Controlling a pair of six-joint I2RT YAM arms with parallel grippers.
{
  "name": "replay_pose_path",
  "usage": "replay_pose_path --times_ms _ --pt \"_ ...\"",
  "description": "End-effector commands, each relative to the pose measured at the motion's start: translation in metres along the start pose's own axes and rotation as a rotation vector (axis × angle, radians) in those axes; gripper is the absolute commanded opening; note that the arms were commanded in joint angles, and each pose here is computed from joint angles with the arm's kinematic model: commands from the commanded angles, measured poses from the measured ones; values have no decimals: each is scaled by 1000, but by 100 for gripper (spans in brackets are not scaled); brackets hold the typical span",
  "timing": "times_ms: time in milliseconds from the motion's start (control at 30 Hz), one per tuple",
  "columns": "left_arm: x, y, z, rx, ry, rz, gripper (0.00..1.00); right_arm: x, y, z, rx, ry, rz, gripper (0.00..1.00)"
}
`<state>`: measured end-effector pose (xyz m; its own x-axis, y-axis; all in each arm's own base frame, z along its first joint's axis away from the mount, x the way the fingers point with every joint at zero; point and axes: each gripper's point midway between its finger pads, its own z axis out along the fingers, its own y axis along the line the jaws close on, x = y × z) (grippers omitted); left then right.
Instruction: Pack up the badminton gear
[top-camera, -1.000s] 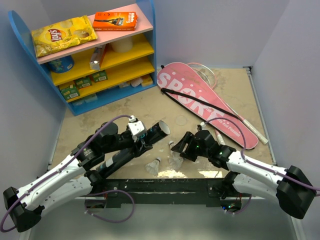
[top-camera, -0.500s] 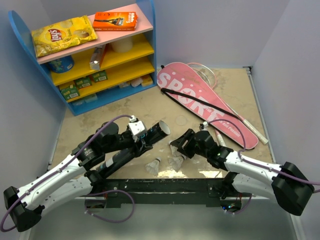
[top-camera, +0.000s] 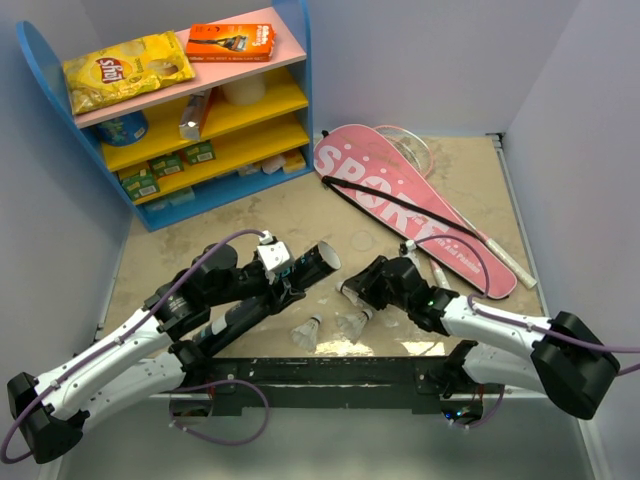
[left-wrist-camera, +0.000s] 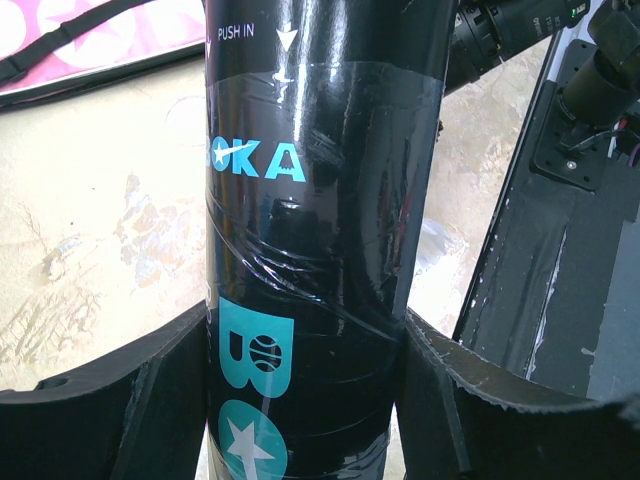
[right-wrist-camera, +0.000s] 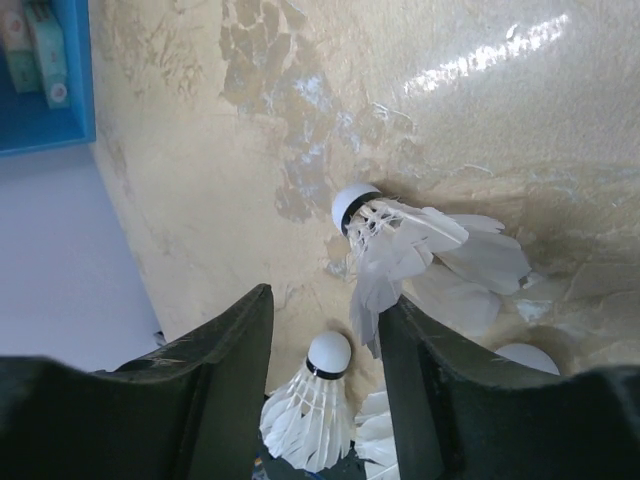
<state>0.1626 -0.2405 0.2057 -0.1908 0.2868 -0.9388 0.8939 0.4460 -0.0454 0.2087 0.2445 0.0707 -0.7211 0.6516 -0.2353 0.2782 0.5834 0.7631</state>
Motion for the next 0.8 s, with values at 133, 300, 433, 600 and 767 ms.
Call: replay_pose_path --times_ms 133,300,433,600,767 --pt "-13 -3 -1 4 -42 4 0 -16 18 4 -17 -76 -31 36" --pt "-13 -2 -1 0 -42 4 0 -18 15 5 -10 -85 -36 20" --pt "-13 -2 -1 -2 -39 3 0 -18 14 6 -4 -89 -66 0" --pt "-12 -1 -1 -8 -37 3 0 -34 37 -8 -23 -143 -165 0" --pt "-10 -1 0 -8 -31 2 0 -63 84 -52 -96 -231 -361 0"
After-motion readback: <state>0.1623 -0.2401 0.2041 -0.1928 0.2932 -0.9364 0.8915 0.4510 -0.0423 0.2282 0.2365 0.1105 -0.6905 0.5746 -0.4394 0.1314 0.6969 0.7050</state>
